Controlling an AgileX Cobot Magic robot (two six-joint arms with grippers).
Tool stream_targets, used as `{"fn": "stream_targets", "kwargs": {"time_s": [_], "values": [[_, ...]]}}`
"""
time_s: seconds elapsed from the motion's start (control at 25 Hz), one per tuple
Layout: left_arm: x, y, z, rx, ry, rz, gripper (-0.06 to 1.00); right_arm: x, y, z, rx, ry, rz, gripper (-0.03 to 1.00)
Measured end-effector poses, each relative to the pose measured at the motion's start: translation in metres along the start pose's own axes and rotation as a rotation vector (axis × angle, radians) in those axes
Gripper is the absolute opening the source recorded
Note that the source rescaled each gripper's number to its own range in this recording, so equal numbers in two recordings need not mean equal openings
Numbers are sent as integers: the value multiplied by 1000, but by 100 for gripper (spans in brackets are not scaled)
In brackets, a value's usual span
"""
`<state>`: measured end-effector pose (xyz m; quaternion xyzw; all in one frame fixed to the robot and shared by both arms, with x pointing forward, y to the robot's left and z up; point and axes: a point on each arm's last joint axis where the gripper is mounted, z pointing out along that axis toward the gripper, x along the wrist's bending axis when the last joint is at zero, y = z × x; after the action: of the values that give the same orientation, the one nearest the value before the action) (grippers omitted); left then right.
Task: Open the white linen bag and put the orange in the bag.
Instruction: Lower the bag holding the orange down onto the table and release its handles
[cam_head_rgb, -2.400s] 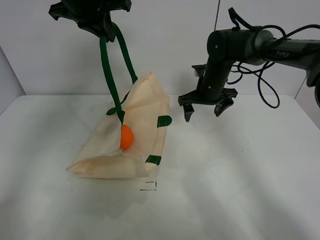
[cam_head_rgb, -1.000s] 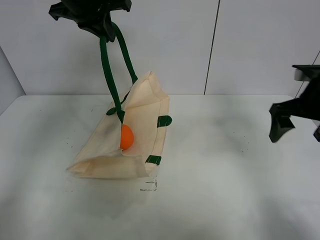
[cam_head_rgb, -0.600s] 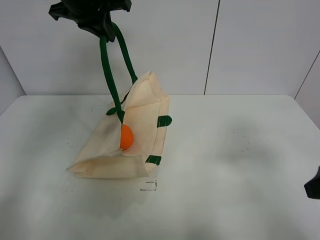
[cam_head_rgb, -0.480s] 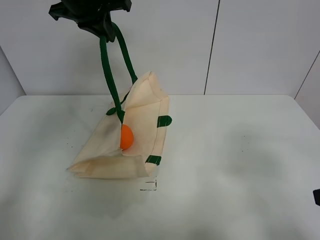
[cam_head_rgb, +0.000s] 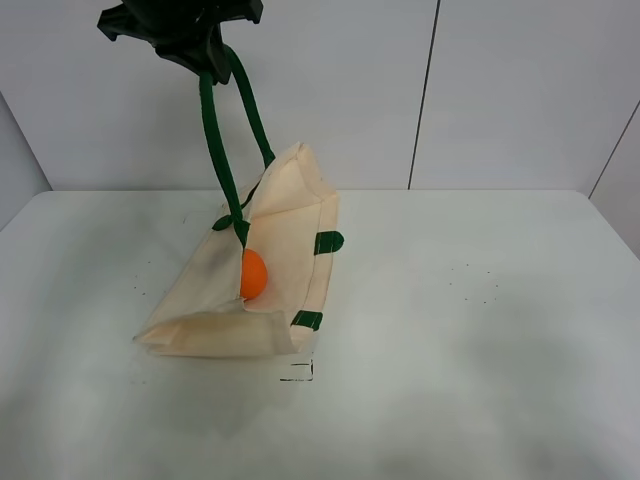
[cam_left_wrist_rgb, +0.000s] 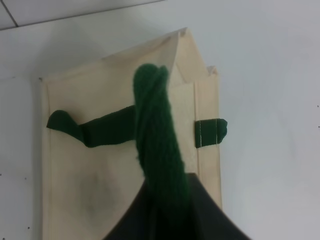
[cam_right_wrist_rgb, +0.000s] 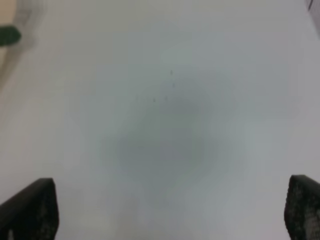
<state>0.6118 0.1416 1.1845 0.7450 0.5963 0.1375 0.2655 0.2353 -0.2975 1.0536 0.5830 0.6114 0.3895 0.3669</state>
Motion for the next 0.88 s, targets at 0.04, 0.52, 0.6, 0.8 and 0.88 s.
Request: {"fn": "stream_targets", "kwargs": {"time_s": [0.04, 0.52, 0.6, 0.8, 0.88], "values": [[0, 0, 0, 1, 0, 0, 0, 0, 0, 0, 1, -2, 7, 100], [-3, -19, 130, 267, -31, -32, 0, 0, -1, 1, 3, -5, 5, 100], [-2, -25, 154, 308, -34, -21, 2, 0, -1, 1, 3, -5, 5, 100], [-5, -38, 191, 384, -88, 15, 51, -1, -1, 1, 3, -6, 5, 100], [-5, -40, 195, 388, -94, 23, 76, -1, -1, 1, 3, -6, 5, 100]]}}
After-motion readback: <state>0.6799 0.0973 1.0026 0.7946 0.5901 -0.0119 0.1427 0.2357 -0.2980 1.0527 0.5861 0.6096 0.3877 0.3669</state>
